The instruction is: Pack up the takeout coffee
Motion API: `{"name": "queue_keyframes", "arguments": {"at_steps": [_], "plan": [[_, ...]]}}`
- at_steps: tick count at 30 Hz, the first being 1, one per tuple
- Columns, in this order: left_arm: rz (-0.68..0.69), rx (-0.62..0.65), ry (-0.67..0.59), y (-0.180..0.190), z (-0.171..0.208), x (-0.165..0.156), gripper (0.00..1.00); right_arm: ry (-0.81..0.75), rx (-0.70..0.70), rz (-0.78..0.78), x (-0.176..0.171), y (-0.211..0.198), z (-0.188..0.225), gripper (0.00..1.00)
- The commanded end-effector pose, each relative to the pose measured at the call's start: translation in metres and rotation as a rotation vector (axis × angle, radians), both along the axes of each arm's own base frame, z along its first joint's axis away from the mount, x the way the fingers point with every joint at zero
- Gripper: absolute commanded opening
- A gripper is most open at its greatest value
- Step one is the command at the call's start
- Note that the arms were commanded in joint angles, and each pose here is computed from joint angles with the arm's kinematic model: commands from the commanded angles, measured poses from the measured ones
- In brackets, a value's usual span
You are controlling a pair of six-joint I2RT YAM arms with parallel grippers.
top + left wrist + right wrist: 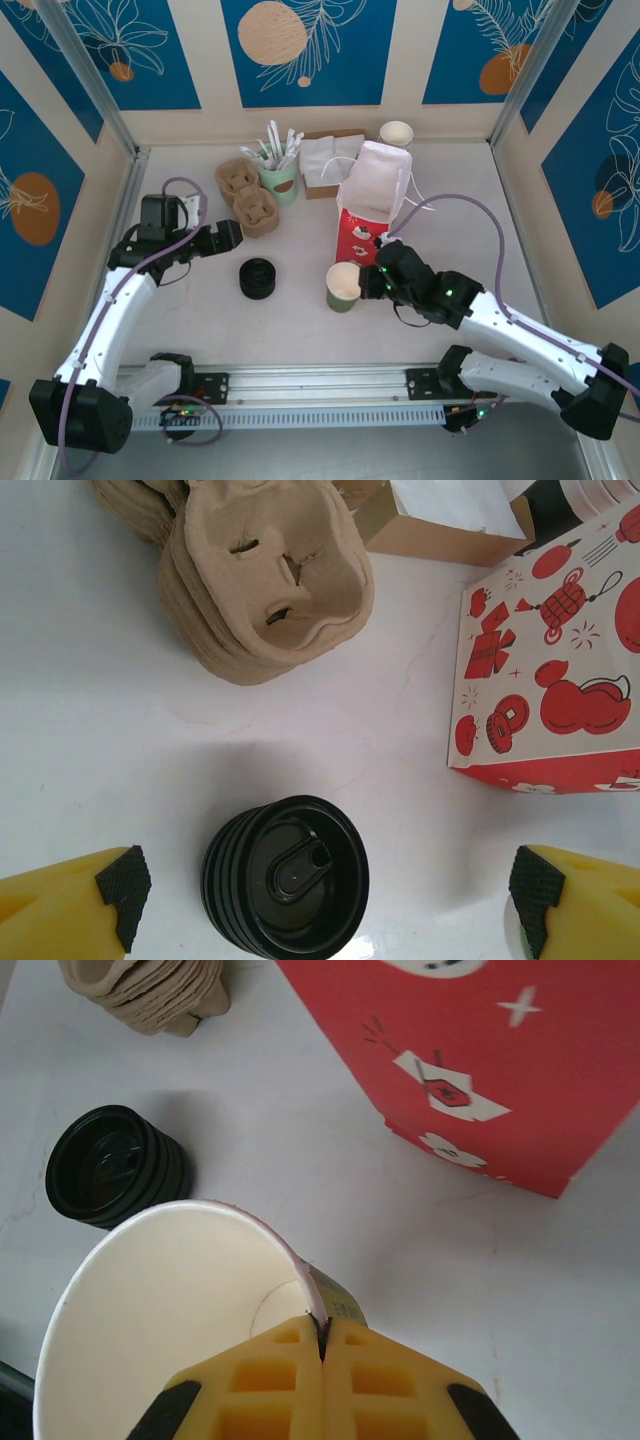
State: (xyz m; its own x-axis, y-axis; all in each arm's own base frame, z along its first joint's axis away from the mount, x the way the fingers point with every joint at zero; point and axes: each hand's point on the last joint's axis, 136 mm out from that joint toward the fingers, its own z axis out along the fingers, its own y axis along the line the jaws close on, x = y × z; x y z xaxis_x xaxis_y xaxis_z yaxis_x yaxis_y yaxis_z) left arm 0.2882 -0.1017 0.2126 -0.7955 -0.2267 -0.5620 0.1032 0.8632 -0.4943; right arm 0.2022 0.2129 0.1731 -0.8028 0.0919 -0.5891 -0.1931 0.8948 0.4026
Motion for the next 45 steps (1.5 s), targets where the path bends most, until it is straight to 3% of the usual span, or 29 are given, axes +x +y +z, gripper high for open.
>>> {"name": "queue_keyframes", "arguments": {"at_steps": [1, 9, 30, 38, 45], "plan": [[0.004, -0.008, 0.011, -0.003, -0.006, 0.002, 0.94, -0.050, 0.031, -0.027, 0.009, 0.013, 0.003, 0.00], [0.043, -0.001, 0.054, 0.001, -0.020, 0.005, 0.94, -0.044, -0.006, 0.000, 0.018, 0.037, -0.014, 0.00], [0.054, -0.003, 0.087, 0.001, -0.030, 0.010, 0.94, -0.014, -0.094, 0.010, 0.028, 0.049, -0.044, 0.00], [0.046, 0.003, 0.098, 0.000, -0.031, 0.009, 0.94, -0.019, -0.099, 0.022, 0.028, 0.050, -0.039, 0.26], [0.014, 0.015, 0.101, -0.004, -0.026, 0.001, 0.92, -0.040, -0.102, 0.023, 0.030, 0.049, -0.017, 0.39]]}}
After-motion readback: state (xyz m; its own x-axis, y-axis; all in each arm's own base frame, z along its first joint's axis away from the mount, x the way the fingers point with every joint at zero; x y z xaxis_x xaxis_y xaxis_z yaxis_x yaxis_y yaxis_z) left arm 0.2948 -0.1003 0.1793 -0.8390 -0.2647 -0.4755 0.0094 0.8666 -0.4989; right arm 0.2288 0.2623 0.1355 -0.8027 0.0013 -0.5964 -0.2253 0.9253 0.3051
